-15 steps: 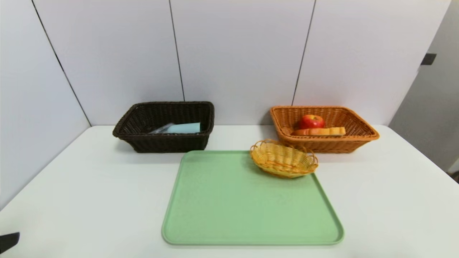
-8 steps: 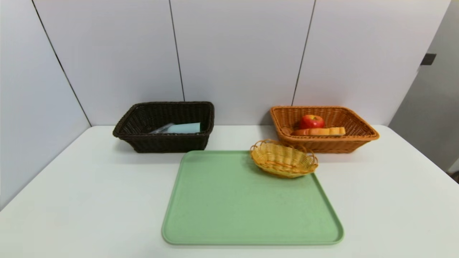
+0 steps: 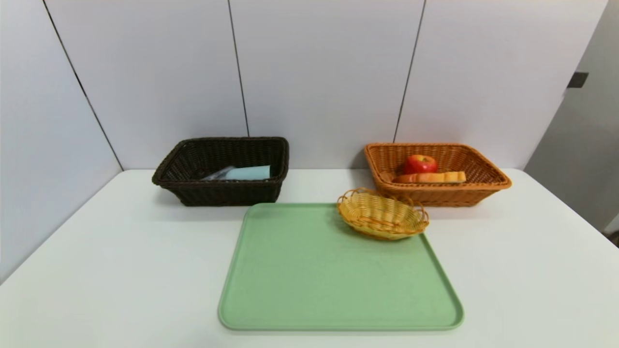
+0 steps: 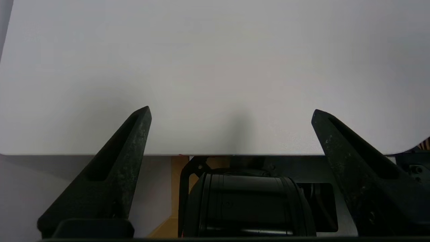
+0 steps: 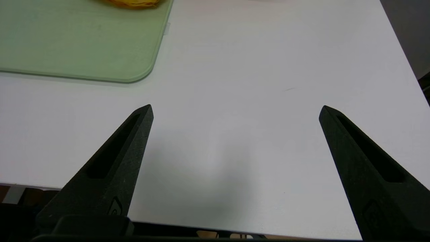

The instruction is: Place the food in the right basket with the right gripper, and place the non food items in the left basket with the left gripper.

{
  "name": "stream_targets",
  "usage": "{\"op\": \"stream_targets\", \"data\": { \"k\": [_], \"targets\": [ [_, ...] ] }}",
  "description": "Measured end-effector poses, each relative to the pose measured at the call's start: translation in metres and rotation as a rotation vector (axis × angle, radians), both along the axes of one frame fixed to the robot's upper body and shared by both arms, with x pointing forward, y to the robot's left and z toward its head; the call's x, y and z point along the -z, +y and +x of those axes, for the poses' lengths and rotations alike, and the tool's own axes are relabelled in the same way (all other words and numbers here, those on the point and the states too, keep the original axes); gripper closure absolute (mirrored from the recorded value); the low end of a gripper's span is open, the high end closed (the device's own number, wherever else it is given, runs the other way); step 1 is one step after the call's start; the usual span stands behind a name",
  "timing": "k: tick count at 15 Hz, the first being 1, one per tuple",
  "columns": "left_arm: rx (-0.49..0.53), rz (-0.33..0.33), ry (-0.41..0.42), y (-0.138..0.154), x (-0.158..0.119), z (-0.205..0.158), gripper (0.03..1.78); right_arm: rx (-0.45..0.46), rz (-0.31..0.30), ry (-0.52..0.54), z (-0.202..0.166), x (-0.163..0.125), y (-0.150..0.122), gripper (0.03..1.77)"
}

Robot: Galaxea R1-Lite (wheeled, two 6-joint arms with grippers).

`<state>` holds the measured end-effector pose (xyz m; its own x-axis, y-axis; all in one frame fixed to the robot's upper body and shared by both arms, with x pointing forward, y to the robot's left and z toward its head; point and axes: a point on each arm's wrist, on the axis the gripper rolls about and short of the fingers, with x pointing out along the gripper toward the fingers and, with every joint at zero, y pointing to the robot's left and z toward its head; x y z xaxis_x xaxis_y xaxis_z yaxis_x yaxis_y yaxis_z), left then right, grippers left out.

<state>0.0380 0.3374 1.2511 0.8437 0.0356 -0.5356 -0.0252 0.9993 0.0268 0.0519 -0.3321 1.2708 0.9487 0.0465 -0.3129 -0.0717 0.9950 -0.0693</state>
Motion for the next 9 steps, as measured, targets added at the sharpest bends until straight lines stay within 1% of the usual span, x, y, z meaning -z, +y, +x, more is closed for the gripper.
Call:
{"op": "stream_targets", "data": {
  "k": [3,5,9],
  "targets": [
    [-0.001,0.017,-0.006,-0.002,0.014,-0.005,0.12,-0.07,-0.013,-0.015,-0.003,-0.002,0.001,0.1],
    [0.006,0.009,-0.003,-0.004,0.02,-0.008,0.12,-0.084,-0.028,-0.013,-0.003,0.001,0.001,0.1],
    [0.0,0.007,-0.001,-0.004,0.031,-0.007,0.12,-0.082,-0.024,0.011,-0.002,0.015,0.001,0.1]
  ]
}}
